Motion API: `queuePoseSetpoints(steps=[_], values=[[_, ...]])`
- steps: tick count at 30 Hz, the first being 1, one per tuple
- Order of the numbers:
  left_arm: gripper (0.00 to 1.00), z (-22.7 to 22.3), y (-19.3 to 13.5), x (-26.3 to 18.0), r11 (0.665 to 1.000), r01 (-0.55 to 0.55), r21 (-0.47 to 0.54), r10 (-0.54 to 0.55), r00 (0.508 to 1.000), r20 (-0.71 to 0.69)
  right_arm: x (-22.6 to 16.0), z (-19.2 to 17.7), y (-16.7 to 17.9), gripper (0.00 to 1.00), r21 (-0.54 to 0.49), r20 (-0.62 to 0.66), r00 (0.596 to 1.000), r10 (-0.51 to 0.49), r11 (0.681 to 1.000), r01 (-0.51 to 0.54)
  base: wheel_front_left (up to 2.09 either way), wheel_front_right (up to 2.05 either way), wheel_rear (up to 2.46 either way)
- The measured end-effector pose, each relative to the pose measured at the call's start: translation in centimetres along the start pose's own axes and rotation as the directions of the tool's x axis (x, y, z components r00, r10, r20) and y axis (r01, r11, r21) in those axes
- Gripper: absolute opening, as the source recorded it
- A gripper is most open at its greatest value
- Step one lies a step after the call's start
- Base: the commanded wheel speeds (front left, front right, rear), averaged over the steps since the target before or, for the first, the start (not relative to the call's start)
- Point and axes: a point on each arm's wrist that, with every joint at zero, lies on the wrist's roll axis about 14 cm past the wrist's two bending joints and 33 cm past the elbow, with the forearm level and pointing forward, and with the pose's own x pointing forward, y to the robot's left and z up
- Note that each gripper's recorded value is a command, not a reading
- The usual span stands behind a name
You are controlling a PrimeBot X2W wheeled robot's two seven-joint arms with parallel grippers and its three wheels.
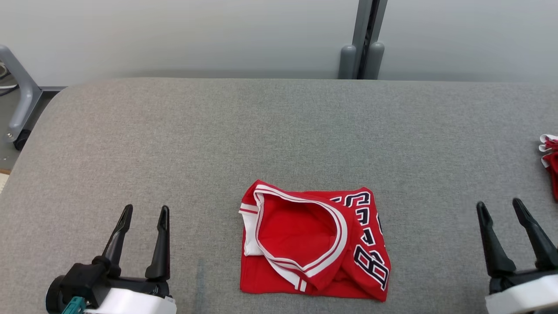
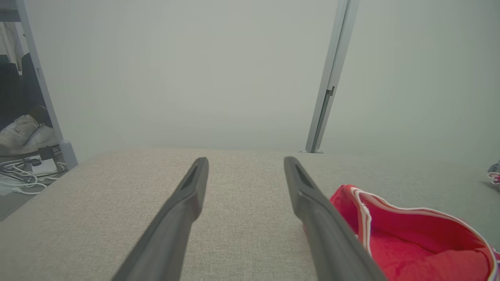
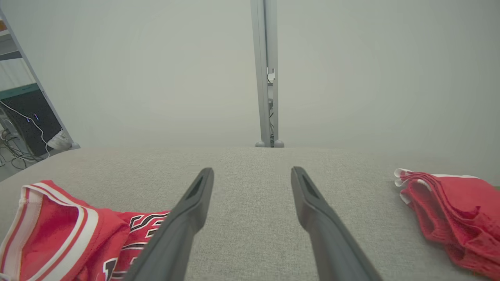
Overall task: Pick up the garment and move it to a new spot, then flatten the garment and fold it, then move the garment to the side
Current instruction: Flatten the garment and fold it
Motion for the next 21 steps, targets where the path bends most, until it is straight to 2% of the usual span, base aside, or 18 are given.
queuePoseSetpoints(steps=[5,21], values=[[1.00,0.13,0.03,-0.03,1.000,0.001,0.007,-0.001,1.000,0.003,-1.09,-0.52,-1.26,1.00,-0.003,-0.018,0.999,-0.047,0.999,0.047,0.00,0.00,0.00],[1.00,0.43,0.19,0.04,1.000,-0.006,0.018,0.006,1.000,0.005,-0.84,-0.68,-0.95,1.00,-0.002,-0.023,0.999,-0.047,0.999,0.047,0.00,0.00,0.00]])
